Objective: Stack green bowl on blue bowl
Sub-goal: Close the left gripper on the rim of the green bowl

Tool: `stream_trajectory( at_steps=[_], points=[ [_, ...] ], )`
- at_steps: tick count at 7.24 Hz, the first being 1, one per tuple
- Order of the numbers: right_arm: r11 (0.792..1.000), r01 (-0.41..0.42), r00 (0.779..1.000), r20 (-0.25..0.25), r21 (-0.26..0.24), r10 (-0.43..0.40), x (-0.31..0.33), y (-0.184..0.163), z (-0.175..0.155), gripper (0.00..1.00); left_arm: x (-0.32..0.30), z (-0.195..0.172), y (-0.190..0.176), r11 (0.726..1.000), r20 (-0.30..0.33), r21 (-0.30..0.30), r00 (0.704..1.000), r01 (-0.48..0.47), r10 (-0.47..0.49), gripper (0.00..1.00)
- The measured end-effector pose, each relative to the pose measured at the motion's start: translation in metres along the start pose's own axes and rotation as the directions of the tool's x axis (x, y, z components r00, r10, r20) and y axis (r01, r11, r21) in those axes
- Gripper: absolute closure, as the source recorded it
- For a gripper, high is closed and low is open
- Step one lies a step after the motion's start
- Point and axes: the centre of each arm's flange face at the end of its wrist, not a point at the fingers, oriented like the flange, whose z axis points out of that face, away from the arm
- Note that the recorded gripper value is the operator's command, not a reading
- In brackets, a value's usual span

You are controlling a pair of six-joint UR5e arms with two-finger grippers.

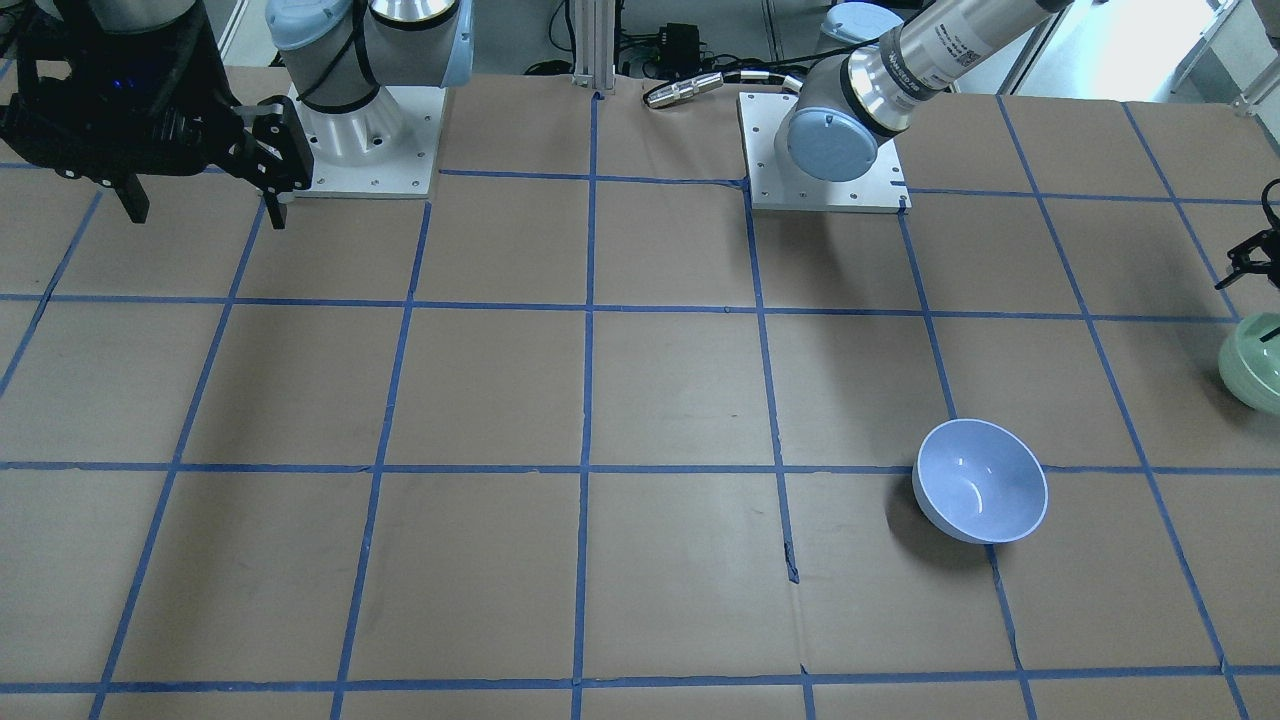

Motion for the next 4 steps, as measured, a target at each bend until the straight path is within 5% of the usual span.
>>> stream_trajectory(
  at_steps=[1, 4],
  points=[
    [1.000, 0.000, 1.000, 0.000, 0.000, 0.000, -0.0001, 0.0000, 0.0000, 0.00, -0.0023, 0.0002, -0.0020, 1.000, 0.004, -0.002, 1.000, -0.011, 0.011, 0.45],
    [1.000, 0.000, 1.000, 0.000, 0.000, 0.000, 0.0001, 0.0000, 0.0000, 0.00, -0.0058, -0.0014, -0.0046, 0.999, 0.015, -0.007, 0.999, -0.034, 0.034, 0.72]
  ],
)
